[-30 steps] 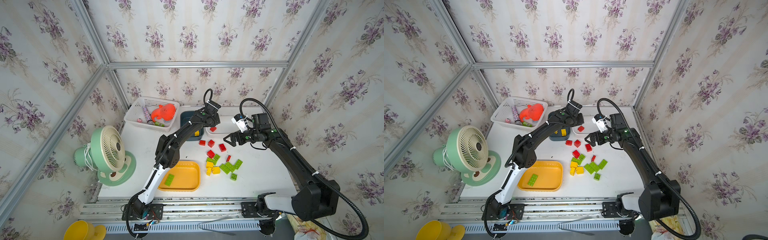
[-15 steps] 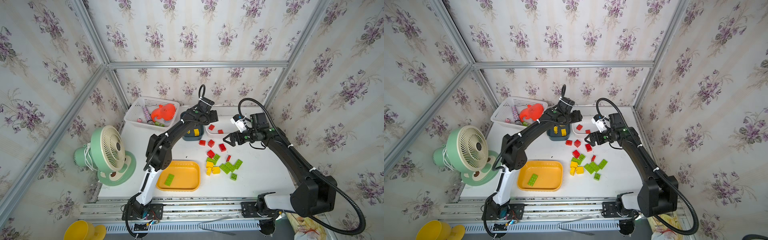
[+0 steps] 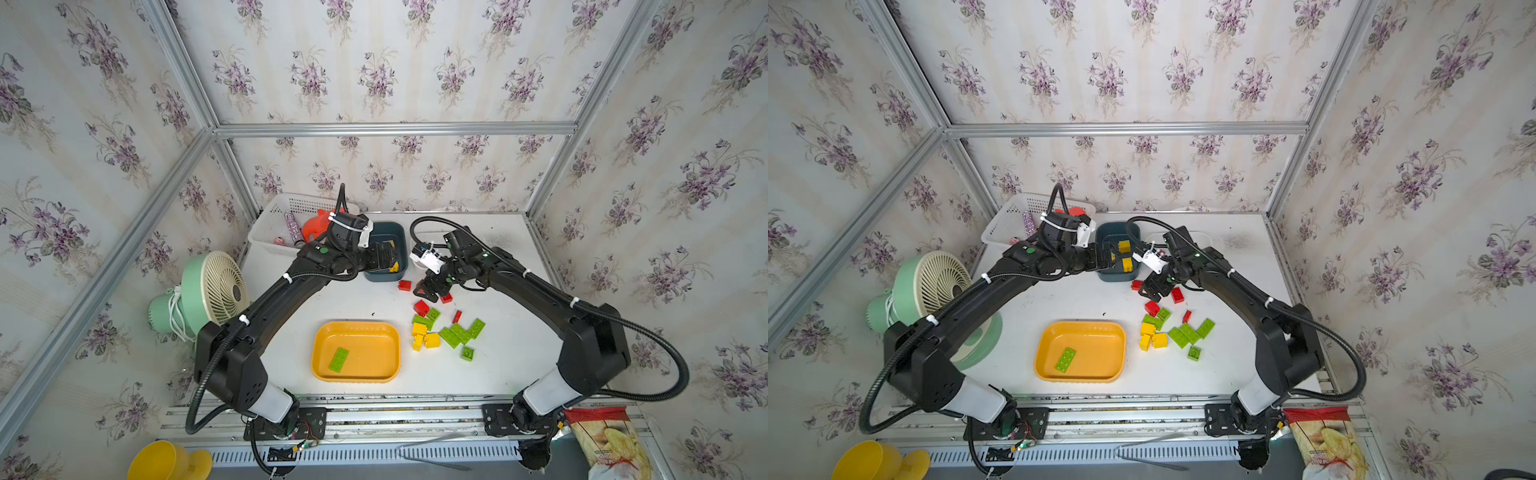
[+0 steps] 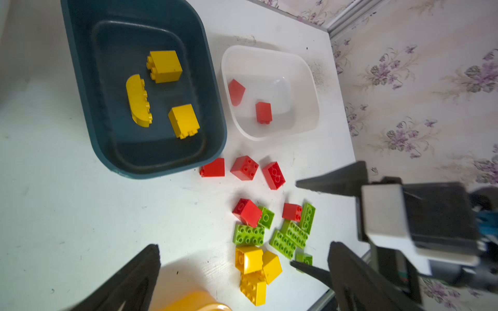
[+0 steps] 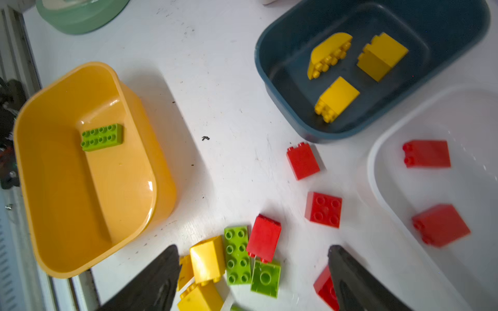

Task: Sort the legos into containers by color
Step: Pick up the lego from the center of the table.

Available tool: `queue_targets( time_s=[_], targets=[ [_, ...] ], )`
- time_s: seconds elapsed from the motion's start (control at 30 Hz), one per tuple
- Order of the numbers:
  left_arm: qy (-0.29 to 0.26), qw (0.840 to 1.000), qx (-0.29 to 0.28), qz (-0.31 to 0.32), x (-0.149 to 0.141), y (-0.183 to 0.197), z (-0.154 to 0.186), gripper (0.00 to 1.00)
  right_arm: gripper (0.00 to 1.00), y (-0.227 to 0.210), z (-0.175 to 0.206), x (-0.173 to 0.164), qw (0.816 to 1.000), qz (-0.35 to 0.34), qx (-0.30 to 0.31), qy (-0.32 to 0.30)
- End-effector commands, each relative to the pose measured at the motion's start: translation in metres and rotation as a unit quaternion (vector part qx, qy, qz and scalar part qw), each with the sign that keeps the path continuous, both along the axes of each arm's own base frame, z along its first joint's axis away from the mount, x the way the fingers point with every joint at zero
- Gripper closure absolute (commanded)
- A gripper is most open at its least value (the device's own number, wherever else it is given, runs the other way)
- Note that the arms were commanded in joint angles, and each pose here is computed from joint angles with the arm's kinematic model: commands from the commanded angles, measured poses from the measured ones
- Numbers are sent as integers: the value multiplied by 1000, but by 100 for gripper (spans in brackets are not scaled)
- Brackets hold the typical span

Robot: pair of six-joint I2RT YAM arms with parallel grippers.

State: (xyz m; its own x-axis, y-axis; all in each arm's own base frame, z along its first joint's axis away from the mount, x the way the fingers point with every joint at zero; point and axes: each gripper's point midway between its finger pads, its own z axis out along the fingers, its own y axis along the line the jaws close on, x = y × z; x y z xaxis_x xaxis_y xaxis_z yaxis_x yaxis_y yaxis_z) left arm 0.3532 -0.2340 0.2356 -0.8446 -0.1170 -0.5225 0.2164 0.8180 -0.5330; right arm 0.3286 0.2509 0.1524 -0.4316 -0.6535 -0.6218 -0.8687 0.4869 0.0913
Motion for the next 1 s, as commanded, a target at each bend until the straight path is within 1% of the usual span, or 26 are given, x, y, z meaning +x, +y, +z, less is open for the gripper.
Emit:
queue_targets(
  time_s=[0.0,0.1,0.23,0.27,0.4,0.5,0.67,0.87,0.97],
  targets=[
    [-14,999,-27,-20,-14,8,7,1,13,15,-7,20,996,60,-14,-70],
    [-12,999,-32,1,-26,31,3,1,15,26,-23,27,992,99,-16,-78],
    [-8,999,-43,21,-36,53,-1,1,16,30,-44,39,988,122,-31,-90],
    [-18,998,-50,24,-41,59,6,1,16,33,-49,41,987,129,-29,-89],
    [-14,997,-59,36,-50,73,2,1,18,36,-71,44,987,141,-40,-68],
    [-11,997,-68,35,-55,77,1,1,19,32,-87,49,986,141,-63,-67],
    [-1,997,-74,28,-60,76,-6,1,21,31,-94,62,986,131,-82,-65],
    [8,997,-74,25,-61,76,-12,1,20,21,-109,65,983,128,-123,-47],
    [9,997,-73,24,-61,78,-14,1,21,21,-112,66,983,128,-128,-42]
  ],
)
